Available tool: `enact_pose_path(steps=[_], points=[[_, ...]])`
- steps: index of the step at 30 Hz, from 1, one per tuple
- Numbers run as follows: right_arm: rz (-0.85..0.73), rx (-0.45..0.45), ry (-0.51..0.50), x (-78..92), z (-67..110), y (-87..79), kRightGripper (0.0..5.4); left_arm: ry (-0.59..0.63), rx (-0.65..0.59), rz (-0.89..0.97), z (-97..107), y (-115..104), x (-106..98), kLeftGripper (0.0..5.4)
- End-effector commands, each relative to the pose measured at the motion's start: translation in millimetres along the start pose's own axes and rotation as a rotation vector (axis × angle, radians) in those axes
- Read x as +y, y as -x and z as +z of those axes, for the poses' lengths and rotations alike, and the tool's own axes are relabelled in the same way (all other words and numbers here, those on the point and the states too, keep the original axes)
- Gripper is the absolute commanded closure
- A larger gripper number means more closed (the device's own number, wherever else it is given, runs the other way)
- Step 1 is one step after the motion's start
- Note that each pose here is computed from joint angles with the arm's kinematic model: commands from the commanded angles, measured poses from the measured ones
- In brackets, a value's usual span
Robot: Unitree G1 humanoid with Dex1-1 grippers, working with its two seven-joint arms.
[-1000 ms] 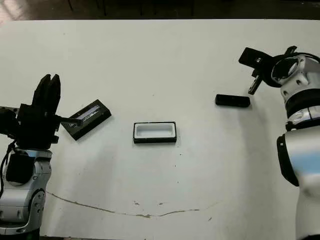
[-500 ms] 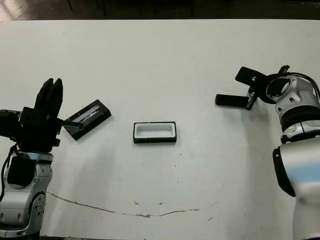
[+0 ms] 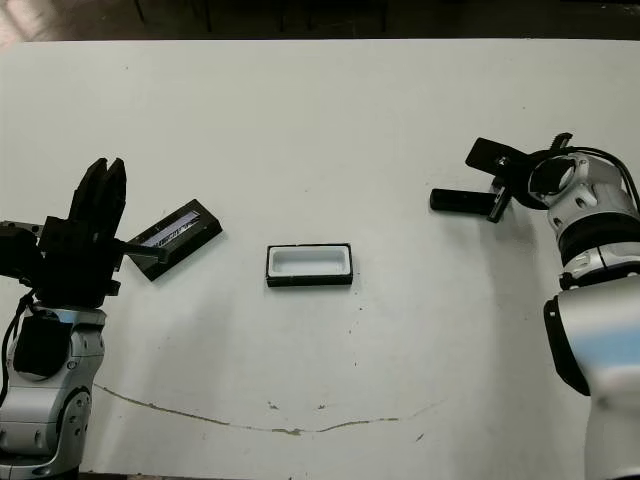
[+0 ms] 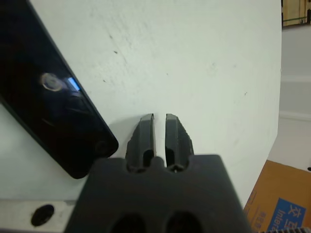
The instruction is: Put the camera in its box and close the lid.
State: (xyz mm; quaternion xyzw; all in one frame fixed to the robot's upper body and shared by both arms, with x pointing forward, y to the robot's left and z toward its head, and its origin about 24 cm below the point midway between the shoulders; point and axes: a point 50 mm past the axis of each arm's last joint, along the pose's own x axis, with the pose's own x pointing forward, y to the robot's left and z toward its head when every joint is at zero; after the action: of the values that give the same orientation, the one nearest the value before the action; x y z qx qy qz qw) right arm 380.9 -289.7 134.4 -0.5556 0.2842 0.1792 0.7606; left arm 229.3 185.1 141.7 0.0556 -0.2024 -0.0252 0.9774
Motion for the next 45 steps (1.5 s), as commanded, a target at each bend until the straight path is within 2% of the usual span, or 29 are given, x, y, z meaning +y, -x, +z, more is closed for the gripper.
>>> enact_pose_path(steps=[1, 10, 19, 31, 45], points=[[0.09, 0.01, 0.017, 22.7, -5.7, -8.3, 5.4, -0.019, 0.042, 0.005, -7, 4, 2, 5.38], [0.151, -0.035, 0.082, 25.0, -6.9, -4.8, 5.4, -0.007, 0.046, 0.003, -6, 5, 0, 5.38], [0.279, -0.099, 0.091, 30.8, -10.5, 3.2, 5.4, -0.014, 0.044, -0.001, -6, 5, 1, 5.38], [0.368, -0.06, 0.102, 31.5, -17.0, 11.0, 5.4, -0.001, 0.051, 0.004, -7, 4, 0, 5.38], [0.409, -0.096, 0.173, 30.0, -6.4, 22.1, 5.4, 0.008, 0.052, 0.001, -8, 1, -3, 5.38]])
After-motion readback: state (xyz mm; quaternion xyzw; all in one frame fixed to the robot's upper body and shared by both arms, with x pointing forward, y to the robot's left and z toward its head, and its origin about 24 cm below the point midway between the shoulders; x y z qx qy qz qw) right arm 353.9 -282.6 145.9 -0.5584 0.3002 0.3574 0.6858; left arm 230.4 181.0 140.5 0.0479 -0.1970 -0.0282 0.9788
